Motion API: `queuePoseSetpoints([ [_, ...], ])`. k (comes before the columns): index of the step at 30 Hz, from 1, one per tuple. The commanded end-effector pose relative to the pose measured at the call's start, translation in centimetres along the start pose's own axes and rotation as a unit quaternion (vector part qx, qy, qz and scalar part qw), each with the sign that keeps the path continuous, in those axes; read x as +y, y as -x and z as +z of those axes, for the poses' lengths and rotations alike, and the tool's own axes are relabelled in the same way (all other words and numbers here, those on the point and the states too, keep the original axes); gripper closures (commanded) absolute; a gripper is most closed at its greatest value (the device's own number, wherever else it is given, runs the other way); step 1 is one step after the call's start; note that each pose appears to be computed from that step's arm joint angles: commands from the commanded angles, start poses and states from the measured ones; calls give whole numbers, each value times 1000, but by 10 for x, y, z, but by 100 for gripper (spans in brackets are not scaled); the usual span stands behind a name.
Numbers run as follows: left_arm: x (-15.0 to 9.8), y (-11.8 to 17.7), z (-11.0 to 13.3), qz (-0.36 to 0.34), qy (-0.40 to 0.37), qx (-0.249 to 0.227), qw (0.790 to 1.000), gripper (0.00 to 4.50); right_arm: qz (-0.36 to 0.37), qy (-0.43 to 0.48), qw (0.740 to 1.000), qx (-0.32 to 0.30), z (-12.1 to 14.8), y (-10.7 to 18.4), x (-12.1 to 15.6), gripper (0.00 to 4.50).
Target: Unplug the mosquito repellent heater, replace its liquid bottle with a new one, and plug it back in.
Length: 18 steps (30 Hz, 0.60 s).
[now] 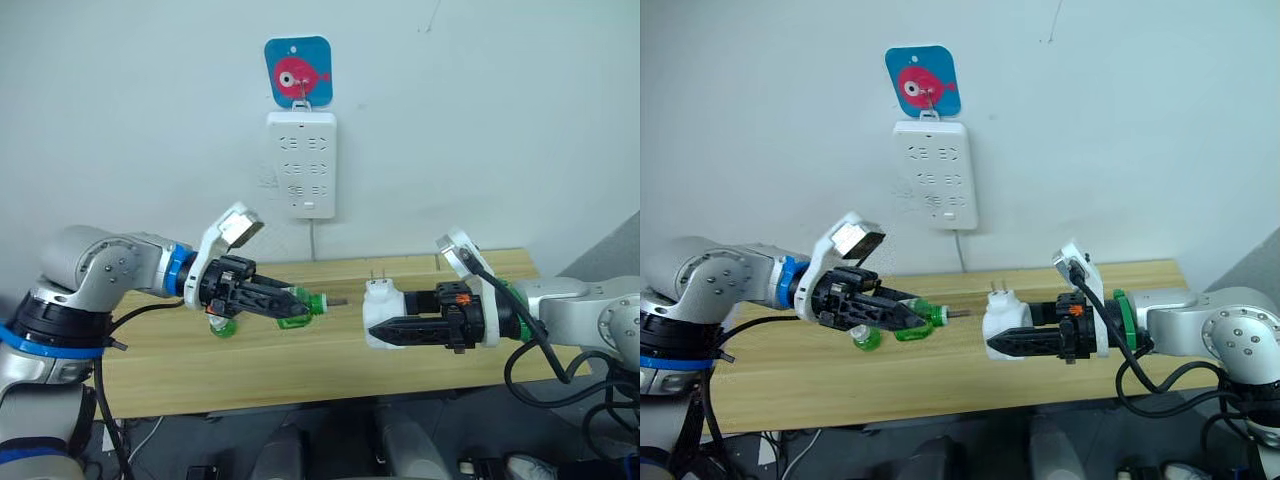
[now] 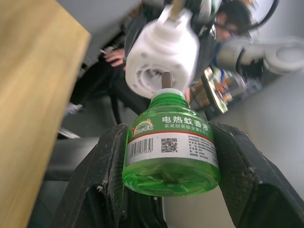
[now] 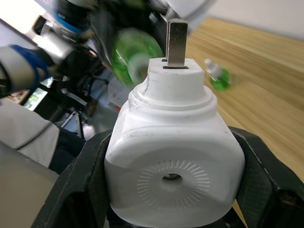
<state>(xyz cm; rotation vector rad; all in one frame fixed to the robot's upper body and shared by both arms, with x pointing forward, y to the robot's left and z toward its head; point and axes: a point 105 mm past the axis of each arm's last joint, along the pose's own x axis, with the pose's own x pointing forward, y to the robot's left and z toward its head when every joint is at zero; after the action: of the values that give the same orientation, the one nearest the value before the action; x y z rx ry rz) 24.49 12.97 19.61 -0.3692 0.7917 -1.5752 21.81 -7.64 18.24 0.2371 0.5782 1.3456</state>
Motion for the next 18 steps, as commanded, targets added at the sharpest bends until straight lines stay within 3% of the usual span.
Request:
queuePoseSetpoints([
  [1, -7, 2, 5, -10, -13, -1, 1000, 221, 10, 18, 1000, -5, 5, 2, 6, 152],
  [5, -6, 1, -2, 0, -32, 12, 999, 221, -20, 16, 1000, -6, 4, 6, -2, 152],
  [9, 7, -4, -7, 52, -130, 13, 990, 221, -147, 1, 989, 22, -13, 30, -40, 152],
  [13, 28, -17, -22, 106, -241, 21, 964, 221, -330, -22, 941, 65, -41, 60, -101, 152],
  [18, 38, -31, -29, 144, -304, -6, 942, 221, -458, 11, 879, 134, -63, 79, -148, 152],
])
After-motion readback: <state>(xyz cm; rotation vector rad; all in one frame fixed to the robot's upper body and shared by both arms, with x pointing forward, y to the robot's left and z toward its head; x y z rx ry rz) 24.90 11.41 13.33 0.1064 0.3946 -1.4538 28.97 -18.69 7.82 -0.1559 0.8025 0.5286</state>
